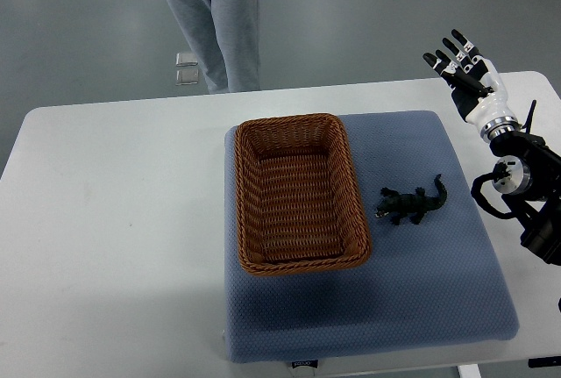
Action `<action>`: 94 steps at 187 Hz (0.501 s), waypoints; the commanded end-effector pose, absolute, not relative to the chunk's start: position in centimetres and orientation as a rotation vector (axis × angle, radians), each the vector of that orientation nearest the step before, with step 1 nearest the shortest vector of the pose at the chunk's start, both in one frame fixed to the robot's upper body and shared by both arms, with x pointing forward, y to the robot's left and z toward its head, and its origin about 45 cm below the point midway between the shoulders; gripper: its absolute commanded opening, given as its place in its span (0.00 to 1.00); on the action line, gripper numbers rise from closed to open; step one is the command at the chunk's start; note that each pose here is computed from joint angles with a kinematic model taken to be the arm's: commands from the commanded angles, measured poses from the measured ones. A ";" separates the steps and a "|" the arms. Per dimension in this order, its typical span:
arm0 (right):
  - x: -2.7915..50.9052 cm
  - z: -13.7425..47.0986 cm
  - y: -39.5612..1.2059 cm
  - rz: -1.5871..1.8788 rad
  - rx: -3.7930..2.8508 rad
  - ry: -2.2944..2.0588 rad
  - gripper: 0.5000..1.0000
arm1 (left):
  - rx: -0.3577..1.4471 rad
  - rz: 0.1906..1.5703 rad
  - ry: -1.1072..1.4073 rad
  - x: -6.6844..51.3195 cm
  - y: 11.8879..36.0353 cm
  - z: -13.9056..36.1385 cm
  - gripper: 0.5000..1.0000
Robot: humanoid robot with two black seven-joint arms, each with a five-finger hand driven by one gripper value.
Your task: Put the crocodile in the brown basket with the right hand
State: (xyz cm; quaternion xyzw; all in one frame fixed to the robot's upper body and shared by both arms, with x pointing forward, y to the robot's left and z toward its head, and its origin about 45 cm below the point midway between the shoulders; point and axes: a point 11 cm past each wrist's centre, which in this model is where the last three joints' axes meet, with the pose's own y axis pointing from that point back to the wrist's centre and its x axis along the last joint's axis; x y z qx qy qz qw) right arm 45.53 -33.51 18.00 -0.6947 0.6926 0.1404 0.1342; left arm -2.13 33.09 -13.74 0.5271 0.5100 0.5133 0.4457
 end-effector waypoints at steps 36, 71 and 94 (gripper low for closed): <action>45.6 18.0 -33.5 0.404 -2.002 2.023 0.86 | 1.305 1.272 1.264 -2.1 33.1 -13.7 1.00; 45.5 17.8 -33.6 0.405 -2.003 2.025 0.86 | 1.305 1.271 1.262 -2.0 33.1 -13.7 1.00; 45.4 17.8 -33.5 0.405 -2.008 2.024 0.86 | 1.305 1.272 1.264 -2.1 33.1 -13.7 1.00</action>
